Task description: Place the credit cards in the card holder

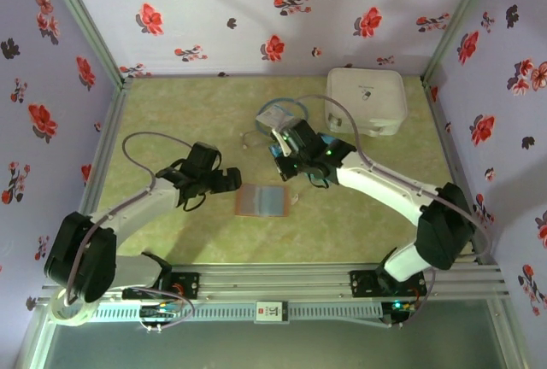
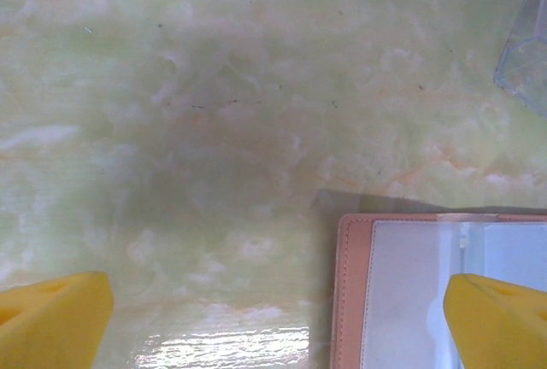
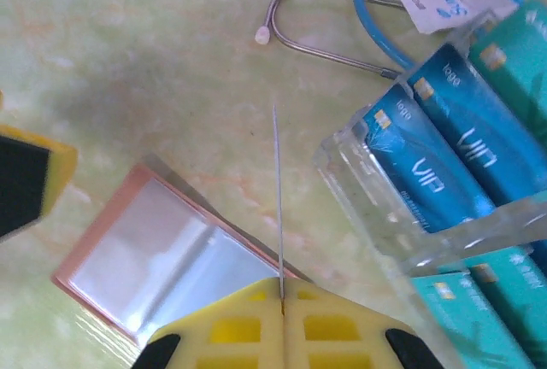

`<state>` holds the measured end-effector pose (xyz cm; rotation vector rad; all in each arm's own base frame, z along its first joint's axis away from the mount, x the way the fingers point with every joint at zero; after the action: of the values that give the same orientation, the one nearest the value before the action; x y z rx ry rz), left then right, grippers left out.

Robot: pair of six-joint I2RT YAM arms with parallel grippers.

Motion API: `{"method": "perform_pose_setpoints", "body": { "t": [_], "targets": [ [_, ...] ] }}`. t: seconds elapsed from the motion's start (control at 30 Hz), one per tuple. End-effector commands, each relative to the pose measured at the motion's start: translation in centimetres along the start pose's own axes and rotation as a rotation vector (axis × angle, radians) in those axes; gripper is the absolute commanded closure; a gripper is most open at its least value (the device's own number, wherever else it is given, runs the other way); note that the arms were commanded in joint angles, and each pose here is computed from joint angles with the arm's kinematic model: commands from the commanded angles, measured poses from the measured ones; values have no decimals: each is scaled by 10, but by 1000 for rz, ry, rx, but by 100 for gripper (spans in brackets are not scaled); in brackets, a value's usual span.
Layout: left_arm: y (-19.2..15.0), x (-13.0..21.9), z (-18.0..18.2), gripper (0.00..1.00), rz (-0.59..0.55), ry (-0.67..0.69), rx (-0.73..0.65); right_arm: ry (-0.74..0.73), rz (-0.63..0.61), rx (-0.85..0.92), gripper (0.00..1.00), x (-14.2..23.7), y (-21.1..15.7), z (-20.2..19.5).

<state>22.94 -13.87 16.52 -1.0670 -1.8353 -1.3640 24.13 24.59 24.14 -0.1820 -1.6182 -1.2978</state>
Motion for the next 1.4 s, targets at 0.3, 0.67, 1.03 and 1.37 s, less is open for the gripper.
{"method": "perform_pose_setpoints", "body": {
  "t": [0.3,0.67,1.03,1.37],
  "targets": [
    [-14,-2,-14,0,9,123,-145,319,-260,-584,100,-7,-41,-23],
    [-22,-8,-24,0,-36,148,-195,411,-236,-673,100,-35,-70,-17],
    [-35,-17,-31,0,-38,176,-247,376,-171,-629,100,-51,-90,-7],
    [-40,-26,-26,0,-32,214,-272,438,-128,-619,100,-64,-97,4]
  ]
}}
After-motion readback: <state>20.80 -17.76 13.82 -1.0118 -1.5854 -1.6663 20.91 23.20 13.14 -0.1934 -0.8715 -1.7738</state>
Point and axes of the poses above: each hand's point on the last joint's axis, 136 mm out from that joint toward the fingers, its own x axis back along the fingers, its own z axis along the line the jaws close on, y = z × x, the point moved 10 cm from there along x, back along the fingers, and after that the axes turned 3 degrees about x, right-handed, at the moved point
